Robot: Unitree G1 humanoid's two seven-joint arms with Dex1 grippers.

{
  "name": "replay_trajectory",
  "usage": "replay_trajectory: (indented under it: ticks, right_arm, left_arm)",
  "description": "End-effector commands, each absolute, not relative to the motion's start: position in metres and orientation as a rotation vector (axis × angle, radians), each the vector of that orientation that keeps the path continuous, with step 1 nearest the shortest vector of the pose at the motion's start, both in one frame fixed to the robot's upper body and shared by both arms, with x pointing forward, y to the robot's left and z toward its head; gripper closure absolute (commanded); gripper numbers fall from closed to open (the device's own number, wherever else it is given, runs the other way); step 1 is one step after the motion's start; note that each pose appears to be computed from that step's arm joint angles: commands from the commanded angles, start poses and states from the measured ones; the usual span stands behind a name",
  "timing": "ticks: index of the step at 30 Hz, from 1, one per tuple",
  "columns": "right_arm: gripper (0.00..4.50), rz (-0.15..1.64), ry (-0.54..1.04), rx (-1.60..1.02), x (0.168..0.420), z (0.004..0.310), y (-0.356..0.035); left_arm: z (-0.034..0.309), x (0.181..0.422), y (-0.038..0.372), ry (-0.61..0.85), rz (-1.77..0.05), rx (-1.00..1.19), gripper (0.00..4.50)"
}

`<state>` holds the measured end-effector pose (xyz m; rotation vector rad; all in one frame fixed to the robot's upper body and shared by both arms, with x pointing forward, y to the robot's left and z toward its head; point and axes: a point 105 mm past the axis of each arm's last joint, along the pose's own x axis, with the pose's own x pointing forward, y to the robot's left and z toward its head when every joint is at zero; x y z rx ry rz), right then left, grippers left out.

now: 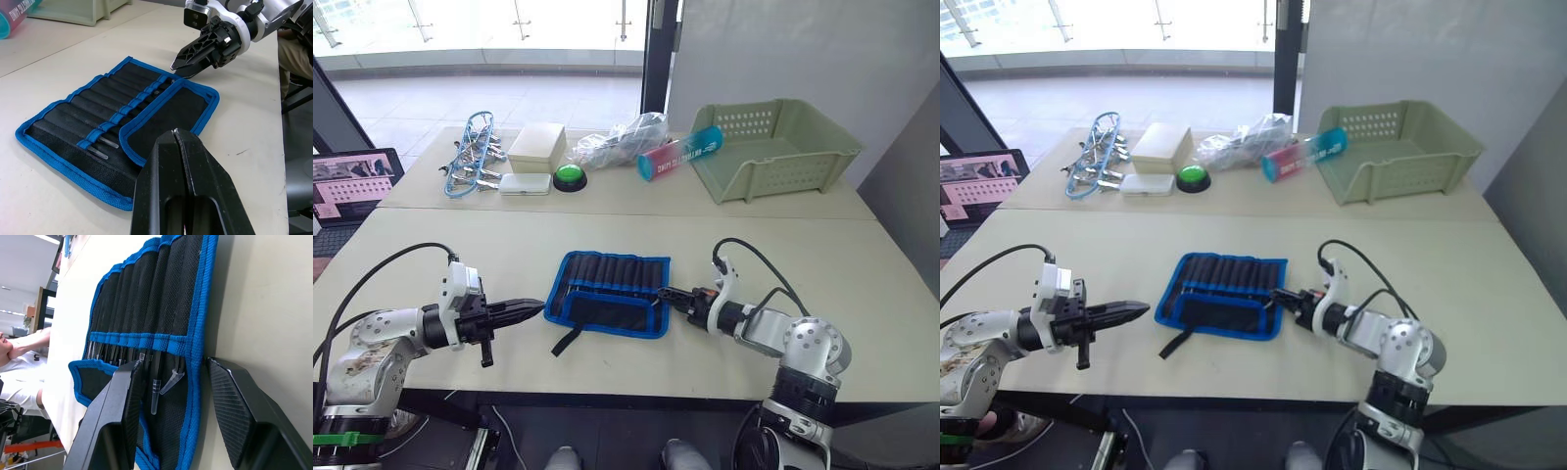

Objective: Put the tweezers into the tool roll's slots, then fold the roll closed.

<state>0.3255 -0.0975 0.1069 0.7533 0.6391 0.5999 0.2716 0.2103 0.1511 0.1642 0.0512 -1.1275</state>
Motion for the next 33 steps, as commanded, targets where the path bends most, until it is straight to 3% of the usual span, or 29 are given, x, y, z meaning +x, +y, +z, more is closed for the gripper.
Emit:
replay_trajectory:
  ticks: [1, 11, 18, 24, 33]
  right_arm:
    - [2.29, 0.628, 0.635, 0.753, 0.327, 0.112, -0.091]
    - [2.29, 0.561, 0.625, 0.747, 0.333, 0.108, -0.107]
    - [4.47, 0.564, 0.615, 0.762, 0.333, 0.11, -0.107]
    - [4.47, 0.565, 0.592, 0.773, 0.335, 0.115, -0.109]
    - [4.47, 0.591, 0.45, 0.546, 0.338, 0.164, -0.112]
  left_arm:
    - [0.159, 0.272, 0.212, 0.021, -1.117, 0.188, 4.5]
    - [0.157, 0.269, 0.208, 0.03, -1.137, 0.201, 4.5]
    - [0.156, 0.269, 0.207, 0.033, -1.14, 0.196, 4.5]
    - [0.155, 0.269, 0.207, 0.037, -1.141, 0.195, 4.5]
    - [0.154, 0.269, 0.209, 0.046, -1.143, 0.191, 4.5]
